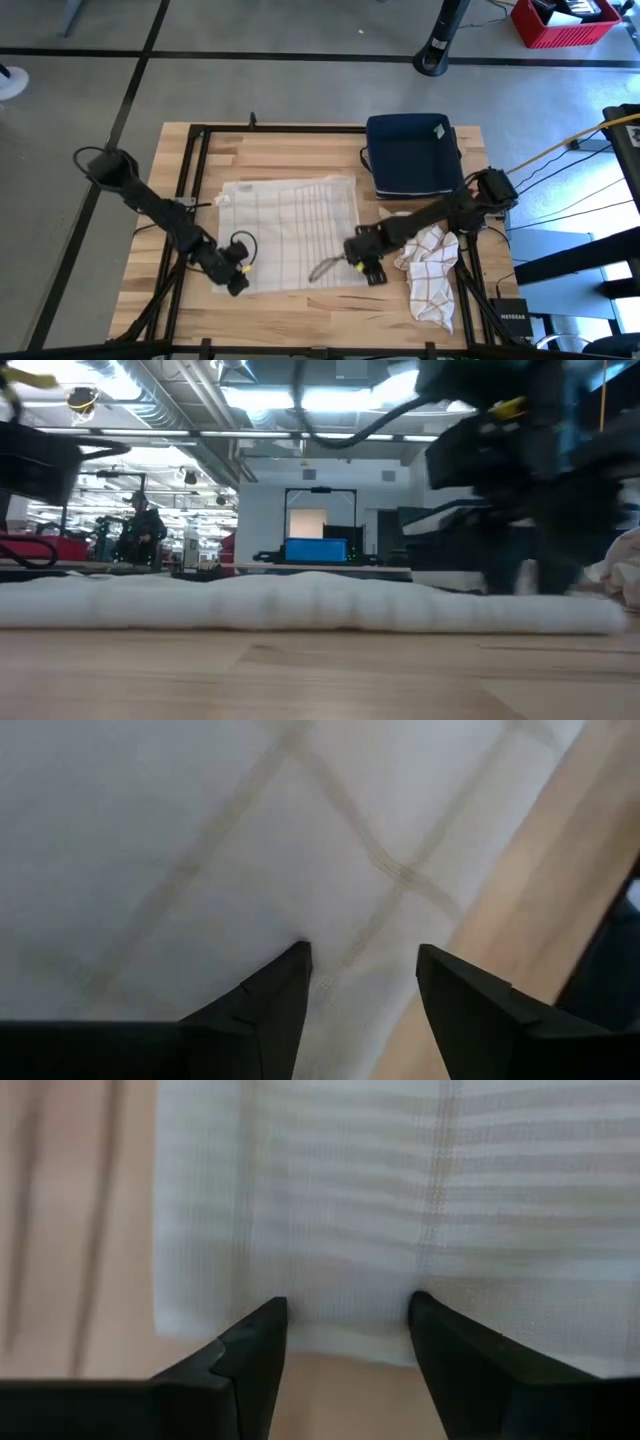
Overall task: Fold towel
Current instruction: Fold the white patterned towel
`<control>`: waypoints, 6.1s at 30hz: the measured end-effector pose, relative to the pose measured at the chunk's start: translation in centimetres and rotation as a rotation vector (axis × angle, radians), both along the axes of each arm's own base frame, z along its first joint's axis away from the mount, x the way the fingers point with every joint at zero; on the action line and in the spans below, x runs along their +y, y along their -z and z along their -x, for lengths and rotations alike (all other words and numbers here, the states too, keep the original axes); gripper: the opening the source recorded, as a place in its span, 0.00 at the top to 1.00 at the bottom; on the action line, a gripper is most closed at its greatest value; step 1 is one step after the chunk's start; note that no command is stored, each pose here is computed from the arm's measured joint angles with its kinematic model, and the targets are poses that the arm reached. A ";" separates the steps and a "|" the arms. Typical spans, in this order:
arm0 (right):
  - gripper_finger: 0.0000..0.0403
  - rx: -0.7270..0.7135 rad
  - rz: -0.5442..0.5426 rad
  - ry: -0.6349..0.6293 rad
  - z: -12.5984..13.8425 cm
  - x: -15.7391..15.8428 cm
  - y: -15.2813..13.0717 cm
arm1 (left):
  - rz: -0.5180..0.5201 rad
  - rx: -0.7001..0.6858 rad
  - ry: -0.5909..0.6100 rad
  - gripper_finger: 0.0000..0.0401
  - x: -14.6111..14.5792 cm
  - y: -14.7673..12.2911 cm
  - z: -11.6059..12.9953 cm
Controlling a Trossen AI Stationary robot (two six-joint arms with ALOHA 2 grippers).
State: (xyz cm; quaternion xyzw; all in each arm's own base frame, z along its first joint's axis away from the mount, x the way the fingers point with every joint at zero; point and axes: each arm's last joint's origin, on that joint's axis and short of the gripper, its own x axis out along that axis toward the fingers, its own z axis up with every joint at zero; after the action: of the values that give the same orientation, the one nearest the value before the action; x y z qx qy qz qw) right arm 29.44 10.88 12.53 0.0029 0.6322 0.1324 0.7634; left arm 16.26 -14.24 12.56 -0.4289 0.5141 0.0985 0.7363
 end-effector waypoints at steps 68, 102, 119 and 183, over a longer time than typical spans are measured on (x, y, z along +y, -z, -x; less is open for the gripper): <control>0.47 -0.113 0.160 0.079 -5.1 -18.7 -6.4 | -0.294 0.190 -0.128 0.55 20.4 -2.2 1.5; 0.47 0.060 0.155 0.152 -1.5 -20.5 -2.2 | -0.289 0.158 -0.065 0.95 19.9 -2.4 1.1; 0.65 0.092 0.008 0.134 -1.7 -20.2 -3.7 | -0.293 0.157 -0.061 0.95 19.9 -2.4 1.1; 0.99 -0.001 0.380 0.246 -0.8 -20.7 -7.7 | -0.756 0.030 -0.188 1.00 18.6 -8.1 0.2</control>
State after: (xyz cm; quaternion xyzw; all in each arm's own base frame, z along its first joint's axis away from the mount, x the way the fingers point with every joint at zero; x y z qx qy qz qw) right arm 30.29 -9.85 20.22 -0.0638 0.6404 -0.0833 0.7608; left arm 16.08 4.38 20.69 -0.1709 0.4107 0.3542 0.8226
